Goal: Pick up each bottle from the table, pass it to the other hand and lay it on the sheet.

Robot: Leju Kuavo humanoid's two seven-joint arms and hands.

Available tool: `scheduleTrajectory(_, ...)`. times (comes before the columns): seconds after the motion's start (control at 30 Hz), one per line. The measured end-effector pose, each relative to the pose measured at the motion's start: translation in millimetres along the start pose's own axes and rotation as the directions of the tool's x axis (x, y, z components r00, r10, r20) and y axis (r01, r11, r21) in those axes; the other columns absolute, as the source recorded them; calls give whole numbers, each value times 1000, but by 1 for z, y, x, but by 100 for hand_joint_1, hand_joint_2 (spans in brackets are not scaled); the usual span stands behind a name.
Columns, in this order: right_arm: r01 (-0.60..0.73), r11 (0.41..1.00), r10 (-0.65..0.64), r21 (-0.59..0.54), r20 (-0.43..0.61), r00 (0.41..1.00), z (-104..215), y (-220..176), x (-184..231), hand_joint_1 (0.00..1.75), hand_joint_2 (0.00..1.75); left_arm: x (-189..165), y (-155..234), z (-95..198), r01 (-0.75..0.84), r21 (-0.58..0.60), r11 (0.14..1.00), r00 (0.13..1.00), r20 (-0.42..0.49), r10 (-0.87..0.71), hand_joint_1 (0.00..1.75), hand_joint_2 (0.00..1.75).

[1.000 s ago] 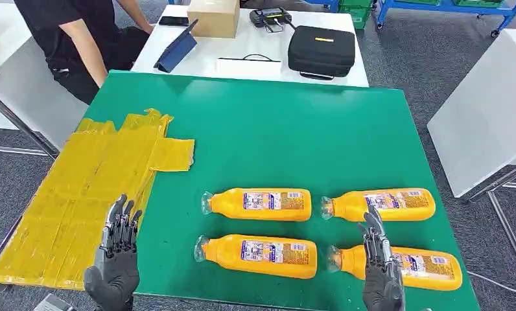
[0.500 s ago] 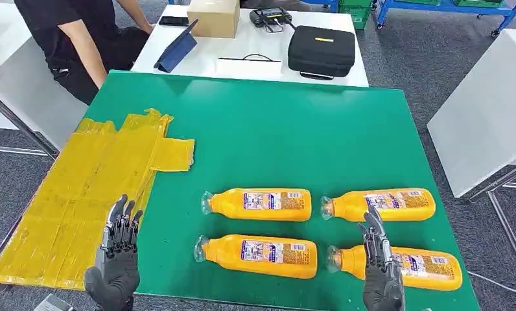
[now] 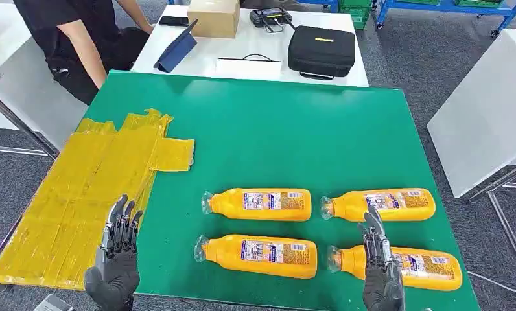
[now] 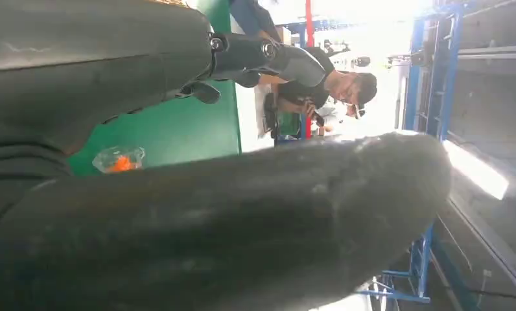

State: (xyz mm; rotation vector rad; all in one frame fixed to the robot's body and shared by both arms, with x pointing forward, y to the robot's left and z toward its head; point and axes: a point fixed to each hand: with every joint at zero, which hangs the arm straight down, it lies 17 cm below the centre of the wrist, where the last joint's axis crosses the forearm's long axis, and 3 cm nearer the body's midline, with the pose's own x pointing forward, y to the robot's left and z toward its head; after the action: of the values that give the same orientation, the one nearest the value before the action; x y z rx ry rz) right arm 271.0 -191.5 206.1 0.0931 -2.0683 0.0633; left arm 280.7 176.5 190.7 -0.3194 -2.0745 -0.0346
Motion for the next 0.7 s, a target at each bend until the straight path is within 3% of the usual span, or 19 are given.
scheduleTrajectory(0.7, 0, 1000, 0, 0, 0, 1000, 0, 0, 0, 0, 0, 0, 0, 0, 1, -1, 1000, 1000, 0, -1, 0, 0)
